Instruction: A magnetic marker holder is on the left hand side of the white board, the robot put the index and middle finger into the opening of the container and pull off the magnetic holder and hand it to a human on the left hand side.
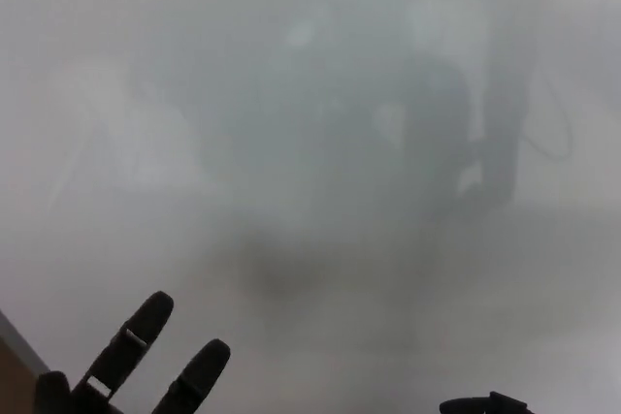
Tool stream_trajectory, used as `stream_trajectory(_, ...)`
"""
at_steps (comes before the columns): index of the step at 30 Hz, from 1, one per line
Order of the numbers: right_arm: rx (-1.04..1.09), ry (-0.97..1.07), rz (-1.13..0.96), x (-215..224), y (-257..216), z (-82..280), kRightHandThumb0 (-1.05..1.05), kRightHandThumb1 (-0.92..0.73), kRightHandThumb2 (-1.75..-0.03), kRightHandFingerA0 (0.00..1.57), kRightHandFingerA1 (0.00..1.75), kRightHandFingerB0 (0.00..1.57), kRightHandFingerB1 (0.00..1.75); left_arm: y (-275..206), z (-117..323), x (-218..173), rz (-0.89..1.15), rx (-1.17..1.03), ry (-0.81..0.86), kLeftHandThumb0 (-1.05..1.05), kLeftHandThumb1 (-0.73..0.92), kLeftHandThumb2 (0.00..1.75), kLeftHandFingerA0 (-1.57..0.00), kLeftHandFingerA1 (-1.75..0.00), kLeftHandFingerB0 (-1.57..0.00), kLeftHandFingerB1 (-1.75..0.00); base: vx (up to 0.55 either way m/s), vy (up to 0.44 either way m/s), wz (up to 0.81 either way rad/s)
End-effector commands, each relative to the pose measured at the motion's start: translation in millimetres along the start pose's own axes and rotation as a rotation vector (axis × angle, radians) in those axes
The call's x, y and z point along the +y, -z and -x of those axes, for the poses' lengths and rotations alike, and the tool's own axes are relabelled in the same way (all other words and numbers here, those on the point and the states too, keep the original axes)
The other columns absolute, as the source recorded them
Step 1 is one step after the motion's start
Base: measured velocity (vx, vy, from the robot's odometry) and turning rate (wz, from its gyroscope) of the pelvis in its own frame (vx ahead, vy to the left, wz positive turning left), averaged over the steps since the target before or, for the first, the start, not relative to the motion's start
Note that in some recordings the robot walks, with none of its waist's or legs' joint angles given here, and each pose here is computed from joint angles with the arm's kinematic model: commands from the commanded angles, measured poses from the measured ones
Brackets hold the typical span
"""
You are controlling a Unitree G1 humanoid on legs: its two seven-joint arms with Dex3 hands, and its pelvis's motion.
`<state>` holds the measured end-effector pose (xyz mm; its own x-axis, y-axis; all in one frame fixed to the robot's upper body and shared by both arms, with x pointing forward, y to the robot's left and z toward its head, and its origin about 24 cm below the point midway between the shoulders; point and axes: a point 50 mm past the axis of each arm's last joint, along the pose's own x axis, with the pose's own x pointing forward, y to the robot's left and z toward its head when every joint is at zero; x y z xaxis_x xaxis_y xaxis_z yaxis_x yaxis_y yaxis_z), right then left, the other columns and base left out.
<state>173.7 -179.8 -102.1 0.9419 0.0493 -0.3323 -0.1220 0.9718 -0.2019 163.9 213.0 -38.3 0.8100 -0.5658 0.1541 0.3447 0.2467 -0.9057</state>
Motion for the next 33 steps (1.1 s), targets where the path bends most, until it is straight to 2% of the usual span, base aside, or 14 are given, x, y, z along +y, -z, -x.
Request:
stream_trajectory(1,0.074,0.0,0.015,-4,20,21,-0.57,-0.45,-0.87,0.94,0.71,0.7,0.65,34,61,54,-0.682,0.528,-0.631,-0.83,0.71,0.61,-0.25,-0.38,-0.2,-0.28,0.0,0.0,0.0)
stream_trajectory(3,0.081,-0.003,0.029,-2,22,25,-0.5,-0.58,-0.58,1.09,0.56,0.78,0.52,38,68,56,-0.635,0.514,-0.66,-0.81,0.69,0.61,-0.24,-0.4,-0.21,-0.28,0.0,0.0,0.0)
stream_trajectory(7,0.092,-0.005,0.017,-1,25,28,-0.48,-0.58,-0.58,1.09,0.57,0.78,0.52,39,74,57,-0.6,0.499,-0.667,-0.82,0.69,0.62,-0.23,-0.4,-0.2,-0.29,0.0,0.0,0.0)
stream_trajectory(8,0.096,-0.008,0.013,0,26,29,-0.48,-0.58,-0.57,1.08,0.57,0.78,0.52,41,77,58,-0.581,0.489,-0.687,-0.83,0.55,0.89,-0.18,-0.48,-0.14,-0.4,0.0,0.0,0.0)
stream_trajectory(10,0.105,-0.011,0.013,0,28,32,-0.49,-0.58,-0.57,1.08,0.56,0.78,0.52,43,80,59,-0.57,0.487,-0.698,-0.84,0.55,0.9,-0.18,-0.48,-0.13,-0.4,0.0,0.0,0.0)
stream_trajectory(13,0.115,-0.013,0.015,0,31,35,-0.51,-0.59,-0.58,1.08,0.56,0.77,0.52,44,83,60,-0.562,0.49,-0.694,-0.83,0.55,0.9,-0.15,-0.49,-0.07,-0.39,0.0,0.0,0.0)
stream_trajectory(14,0.121,-0.012,0.014,1,32,37,-0.56,-0.45,-0.87,0.95,0.71,0.7,0.65,46,85,60,-0.557,0.491,-0.697,-0.83,0.54,0.9,-0.15,-0.49,-0.07,-0.38,0.0,0.0,0.0)
stream_trajectory(25,0.125,-0.008,0.014,0,35,43,-0.48,-0.59,-0.58,1.09,0.57,0.78,0.52,50,91,62,-0.516,0.455,-0.726,-0.8,0.55,0.89,-0.15,-0.48,-0.07,-0.39,0.0,0.0,0.0)
stream_trajectory(27,0.129,-0.009,0.021,0,35,43,-0.54,-0.45,-0.87,0.95,0.72,0.7,0.65,50,91,62,-0.525,0.455,-0.725,-0.79,0.55,0.91,-0.15,-0.49,-0.05,-0.38,0.0,0.0,0.0)
stream_trajectory(28,0.129,-0.008,0.024,0,36,43,-0.5,-0.59,-0.58,1.09,0.56,0.78,0.52,50,91,62,-0.53,0.457,-0.721,-0.8,0.55,0.91,-0.14,-0.49,-0.05,-0.37,0.0,0.0,0.0)
stream_trajectory(29,0.129,-0.008,0.022,0,36,44,-0.54,-0.44,-0.87,0.95,0.72,0.71,0.66,51,92,62,-0.524,0.454,-0.718,-0.39,0.34,0.97,-0.02,-0.5,0.0,-0.49,0.0,0.0,0.0)
stream_trajectory(30,0.13,-0.008,0.021,-1,36,44,-0.54,-0.44,-0.87,0.95,0.72,0.71,0.66,51,92,62,-0.523,0.453,-0.718,-0.39,0.34,0.97,-0.02,-0.5,0.0,-0.49,0.0,0.0,0.0)
stream_trajectory(31,0.13,-0.008,0.021,0,37,45,-0.57,-0.46,-0.87,0.95,0.71,0.71,0.65,52,93,62,-0.518,0.45,-0.721,-0.81,0.55,0.87,-0.14,-0.47,-0.09,-0.39,0.0,0.0,0.0)
stream_trajectory(33,0.131,-0.008,0.024,0,37,46,-0.58,-0.46,-0.87,0.95,0.71,0.7,0.65,53,94,63,-0.508,0.443,-0.728,-0.79,0.67,0.62,-0.19,-0.39,-0.13,-0.27,0.0,0.0,0.0)
